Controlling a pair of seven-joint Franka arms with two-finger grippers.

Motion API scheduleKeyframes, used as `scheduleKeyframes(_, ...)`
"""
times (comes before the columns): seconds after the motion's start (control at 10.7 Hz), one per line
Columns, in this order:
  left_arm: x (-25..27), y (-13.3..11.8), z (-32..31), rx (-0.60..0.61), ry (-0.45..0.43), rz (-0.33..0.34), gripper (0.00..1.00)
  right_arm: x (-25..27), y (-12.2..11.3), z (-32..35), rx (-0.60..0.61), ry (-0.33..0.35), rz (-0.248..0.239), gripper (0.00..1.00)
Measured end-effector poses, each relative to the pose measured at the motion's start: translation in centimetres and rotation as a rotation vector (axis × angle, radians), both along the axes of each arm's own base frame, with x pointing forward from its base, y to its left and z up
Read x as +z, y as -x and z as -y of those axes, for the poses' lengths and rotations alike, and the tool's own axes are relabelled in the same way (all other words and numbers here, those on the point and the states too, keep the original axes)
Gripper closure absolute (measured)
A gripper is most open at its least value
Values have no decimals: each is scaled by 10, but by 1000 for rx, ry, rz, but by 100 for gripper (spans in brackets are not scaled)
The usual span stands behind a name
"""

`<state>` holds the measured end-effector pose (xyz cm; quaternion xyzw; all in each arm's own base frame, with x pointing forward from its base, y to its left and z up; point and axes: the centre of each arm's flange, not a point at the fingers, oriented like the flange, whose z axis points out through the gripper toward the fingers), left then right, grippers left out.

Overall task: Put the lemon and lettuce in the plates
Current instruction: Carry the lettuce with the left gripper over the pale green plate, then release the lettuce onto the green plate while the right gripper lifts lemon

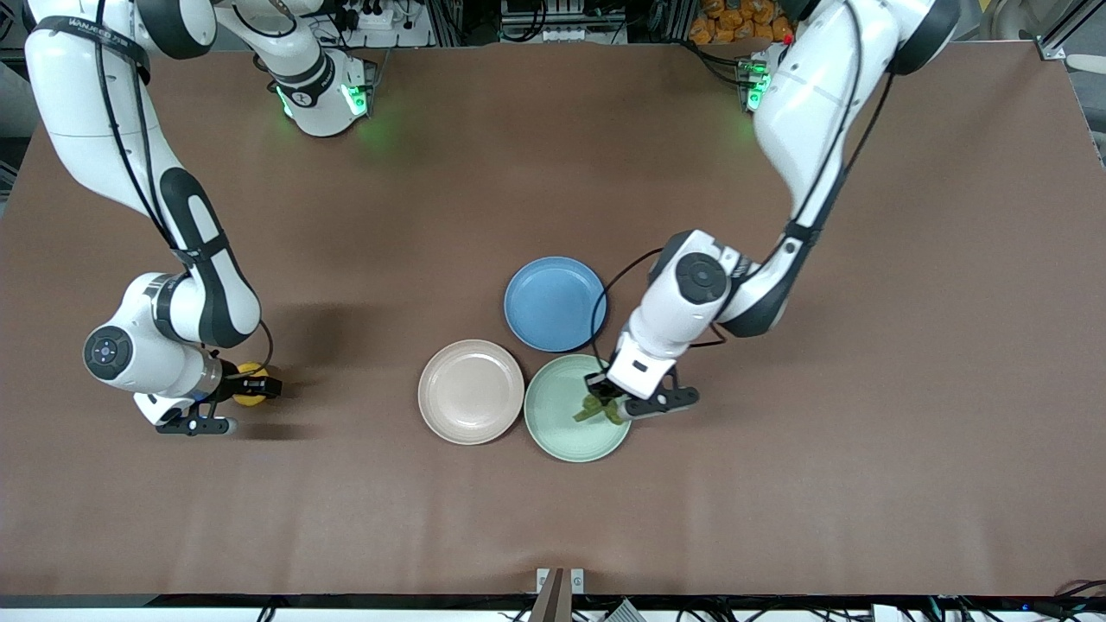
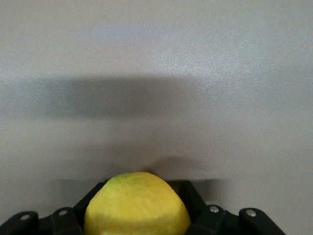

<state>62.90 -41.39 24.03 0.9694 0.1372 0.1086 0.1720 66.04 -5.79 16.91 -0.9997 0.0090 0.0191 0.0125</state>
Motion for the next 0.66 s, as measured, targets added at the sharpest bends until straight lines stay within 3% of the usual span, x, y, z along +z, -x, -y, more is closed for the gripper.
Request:
scheduleKeyframes(0.09,-14,4,7,40,24,-8,92,0,0,-2,3,-1,0,35)
scheduleKeyframes(0.66,2,-2,21,77,62,16,15,23,-17,-20,31,-14,-21,37)
